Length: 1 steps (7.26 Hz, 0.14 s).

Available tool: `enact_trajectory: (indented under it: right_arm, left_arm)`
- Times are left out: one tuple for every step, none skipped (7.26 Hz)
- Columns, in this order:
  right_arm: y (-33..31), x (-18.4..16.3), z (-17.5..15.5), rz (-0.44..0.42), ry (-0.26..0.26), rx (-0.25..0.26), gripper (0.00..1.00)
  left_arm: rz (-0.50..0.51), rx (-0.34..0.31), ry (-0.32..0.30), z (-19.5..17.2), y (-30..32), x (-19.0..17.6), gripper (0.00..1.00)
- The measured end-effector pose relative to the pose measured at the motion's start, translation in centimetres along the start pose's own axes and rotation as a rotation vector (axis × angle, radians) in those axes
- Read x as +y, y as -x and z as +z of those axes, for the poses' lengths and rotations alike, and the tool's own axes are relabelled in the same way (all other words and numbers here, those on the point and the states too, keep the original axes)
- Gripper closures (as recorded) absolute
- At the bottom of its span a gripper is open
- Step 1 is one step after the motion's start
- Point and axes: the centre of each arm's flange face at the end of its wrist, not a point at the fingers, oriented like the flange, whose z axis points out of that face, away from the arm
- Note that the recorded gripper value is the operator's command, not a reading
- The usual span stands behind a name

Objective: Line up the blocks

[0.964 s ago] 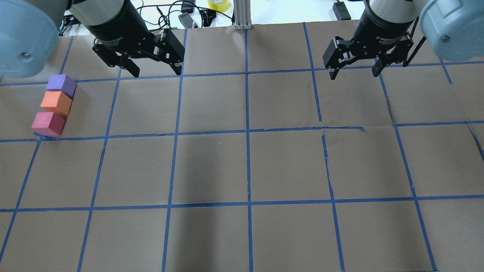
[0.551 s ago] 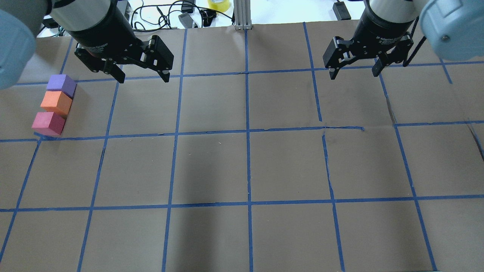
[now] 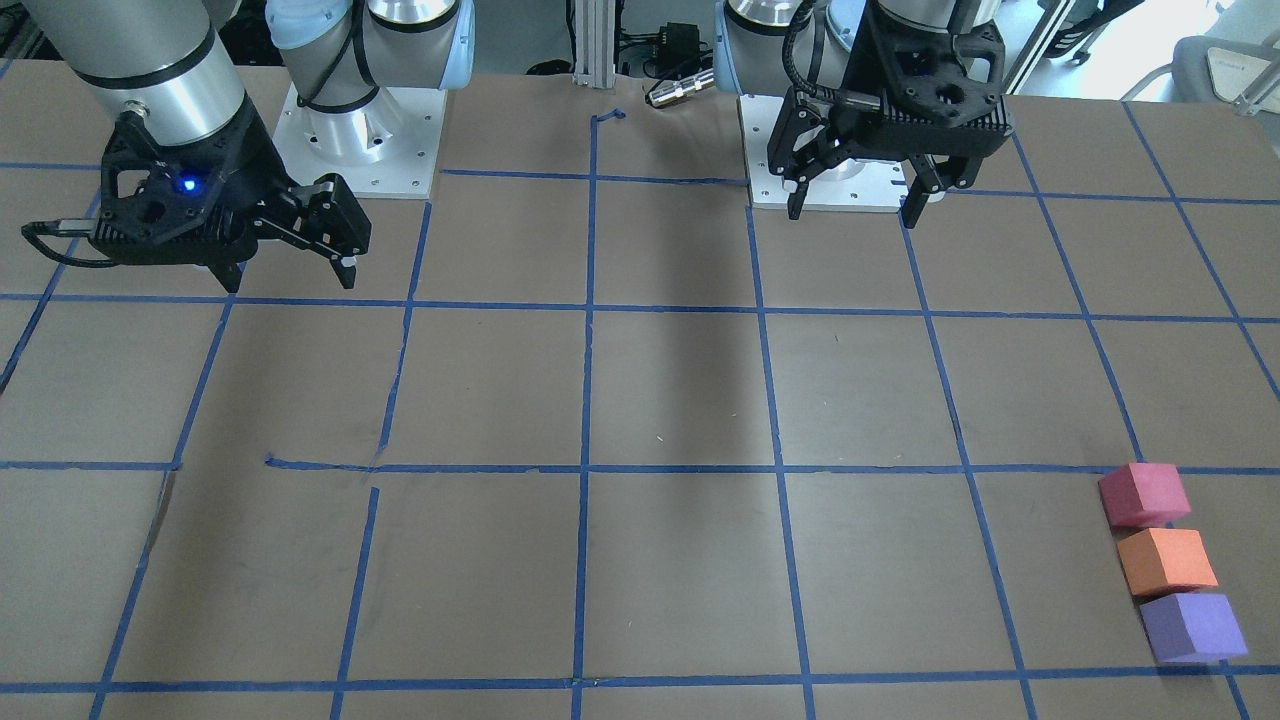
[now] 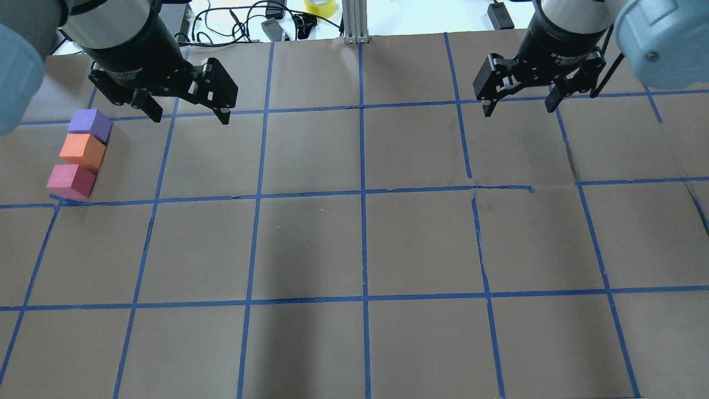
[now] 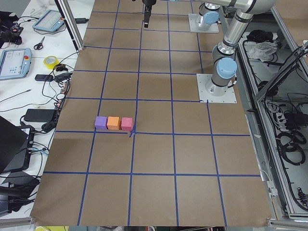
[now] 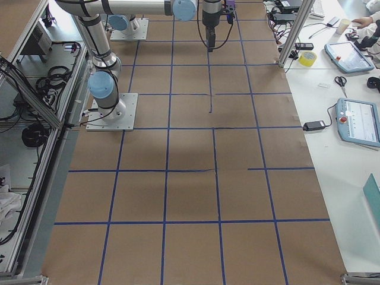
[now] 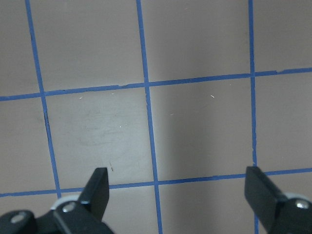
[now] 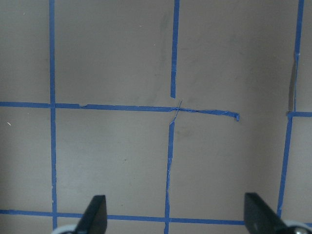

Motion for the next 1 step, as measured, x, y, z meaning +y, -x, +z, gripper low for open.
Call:
enact_trajectory:
  right_arm:
    - [-0.01, 0.0, 0.0, 0.0, 0.0, 0.0, 0.0]
  left_arm:
    - [0.0, -0.001, -0.001, -0.06, 0.02, 0.07, 0.0]
